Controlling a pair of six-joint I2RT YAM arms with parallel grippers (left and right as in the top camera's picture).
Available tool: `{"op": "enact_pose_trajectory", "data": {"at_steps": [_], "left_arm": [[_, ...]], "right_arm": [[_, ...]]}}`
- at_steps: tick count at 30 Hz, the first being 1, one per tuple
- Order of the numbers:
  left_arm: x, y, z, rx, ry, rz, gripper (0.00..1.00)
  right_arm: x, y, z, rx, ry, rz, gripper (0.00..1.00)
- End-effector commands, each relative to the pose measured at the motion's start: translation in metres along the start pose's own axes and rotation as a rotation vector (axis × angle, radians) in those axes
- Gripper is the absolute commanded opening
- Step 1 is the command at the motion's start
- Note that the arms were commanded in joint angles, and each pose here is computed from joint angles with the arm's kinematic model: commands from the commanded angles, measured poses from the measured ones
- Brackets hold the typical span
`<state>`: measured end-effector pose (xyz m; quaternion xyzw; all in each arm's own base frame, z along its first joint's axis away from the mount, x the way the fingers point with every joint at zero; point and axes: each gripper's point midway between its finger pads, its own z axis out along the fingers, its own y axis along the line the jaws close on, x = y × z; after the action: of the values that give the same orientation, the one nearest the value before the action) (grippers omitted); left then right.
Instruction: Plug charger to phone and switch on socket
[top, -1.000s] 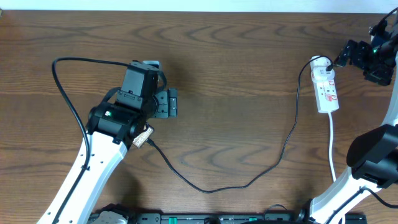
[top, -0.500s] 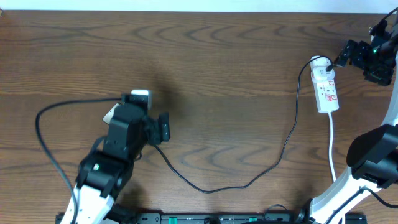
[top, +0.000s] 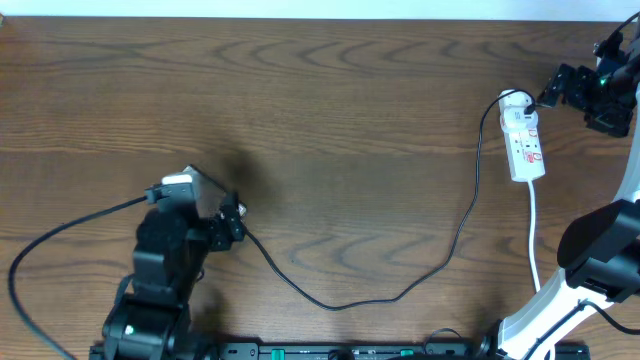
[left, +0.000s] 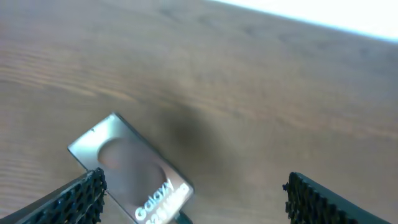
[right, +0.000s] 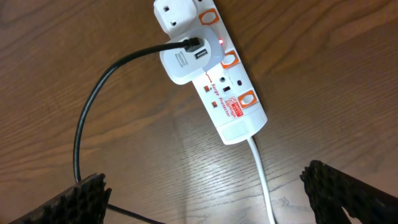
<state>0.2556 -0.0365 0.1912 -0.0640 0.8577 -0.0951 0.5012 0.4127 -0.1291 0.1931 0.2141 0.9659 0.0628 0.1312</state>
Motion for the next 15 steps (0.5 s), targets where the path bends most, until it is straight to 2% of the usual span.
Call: {"op": "enact_pose_trajectory", "data": {"at_steps": [1, 6, 15], "left_arm": [[-0.019, 0.004, -0.008, 0.001, -0.116, -0.014, 0.9], [-0.043, 0.009, -0.021, 0.018, -0.312, -0.037, 0.9], [-0.054, 0.023, -0.034, 0.011, -0.528, -0.06, 0.9]], "right_arm": [[-0.002, -0.001, -0.002, 0.003, -0.009, 0.012, 0.99], [-0.002, -0.001, -0.002, 0.003, -0.009, 0.012, 0.99], [-0.002, -0.001, -0.002, 0.003, -0.009, 0.012, 0.99]]}}
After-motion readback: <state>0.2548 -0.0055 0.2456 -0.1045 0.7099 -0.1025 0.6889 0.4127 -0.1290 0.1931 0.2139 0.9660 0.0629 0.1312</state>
